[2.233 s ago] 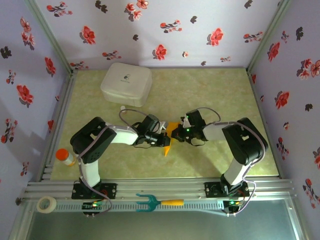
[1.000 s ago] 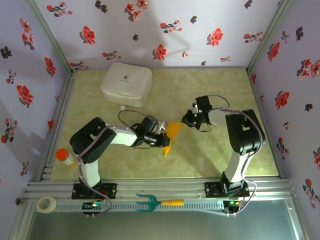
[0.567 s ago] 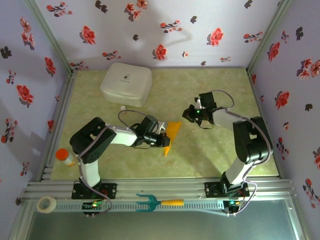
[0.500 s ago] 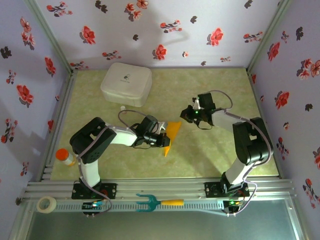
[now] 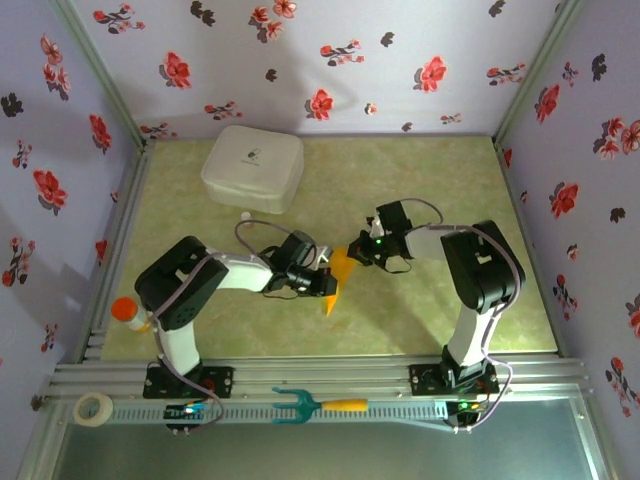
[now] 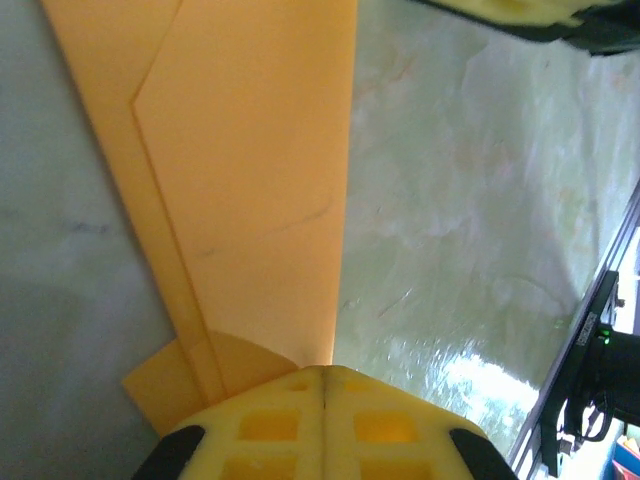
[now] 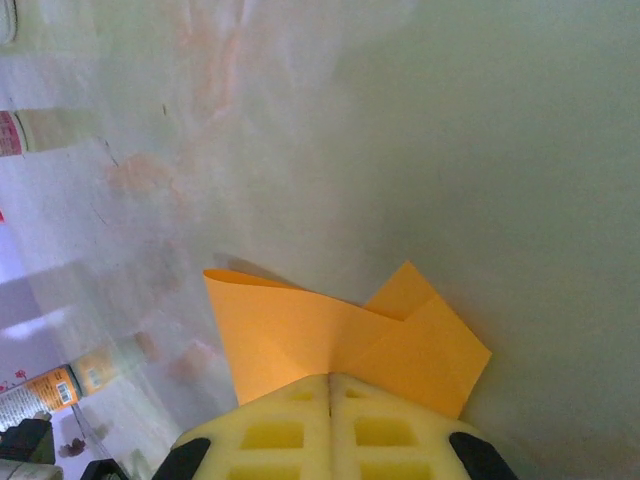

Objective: Fold a paper plane with a square sheet of paper (pick it up from the middle)
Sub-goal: Fold the wing for the fifth time at the center of the table.

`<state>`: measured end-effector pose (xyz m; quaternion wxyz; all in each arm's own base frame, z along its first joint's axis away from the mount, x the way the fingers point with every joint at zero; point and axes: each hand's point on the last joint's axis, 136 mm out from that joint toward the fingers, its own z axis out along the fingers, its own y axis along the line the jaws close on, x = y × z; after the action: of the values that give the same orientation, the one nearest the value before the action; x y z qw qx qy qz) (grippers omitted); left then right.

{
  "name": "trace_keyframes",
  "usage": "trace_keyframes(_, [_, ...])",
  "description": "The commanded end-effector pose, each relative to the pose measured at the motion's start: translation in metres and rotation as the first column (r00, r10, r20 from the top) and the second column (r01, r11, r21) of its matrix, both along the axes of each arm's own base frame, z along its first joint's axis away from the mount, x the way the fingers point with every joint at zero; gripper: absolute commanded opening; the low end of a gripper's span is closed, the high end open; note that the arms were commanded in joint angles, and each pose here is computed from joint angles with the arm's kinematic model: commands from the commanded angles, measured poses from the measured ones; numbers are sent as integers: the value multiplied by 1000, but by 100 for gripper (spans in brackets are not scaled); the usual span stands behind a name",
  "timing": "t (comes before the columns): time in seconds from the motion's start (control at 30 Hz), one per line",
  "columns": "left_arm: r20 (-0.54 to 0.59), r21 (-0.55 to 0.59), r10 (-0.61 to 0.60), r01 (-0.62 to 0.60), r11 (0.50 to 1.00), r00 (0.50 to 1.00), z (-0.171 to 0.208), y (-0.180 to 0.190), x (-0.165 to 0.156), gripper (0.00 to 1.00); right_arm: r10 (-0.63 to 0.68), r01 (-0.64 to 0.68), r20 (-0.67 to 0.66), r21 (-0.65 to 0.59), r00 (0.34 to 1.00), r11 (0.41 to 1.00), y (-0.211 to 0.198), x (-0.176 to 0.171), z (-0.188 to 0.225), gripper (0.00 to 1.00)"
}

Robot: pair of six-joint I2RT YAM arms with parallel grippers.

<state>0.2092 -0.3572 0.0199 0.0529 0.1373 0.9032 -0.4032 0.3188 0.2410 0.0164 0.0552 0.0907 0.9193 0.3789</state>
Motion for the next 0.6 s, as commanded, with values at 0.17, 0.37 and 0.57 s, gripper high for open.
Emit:
trace_keyframes(0.17, [-8, 9, -14, 14, 1000, 1000, 39, -10, 6, 8, -51, 40, -75, -145, 996, 989, -27, -21, -32, 0])
trace_keyframes(0.37, [-6, 2, -17, 17, 1000, 1000, 34, -30, 22, 12, -70, 58, -82, -139, 994, 989, -28, -24, -35, 0])
trace_keyframes(0.57, [-74, 86, -11, 17, 996, 997, 0, -25, 16, 12, -75, 63, -82, -140, 994, 988, -29, -25, -36, 0])
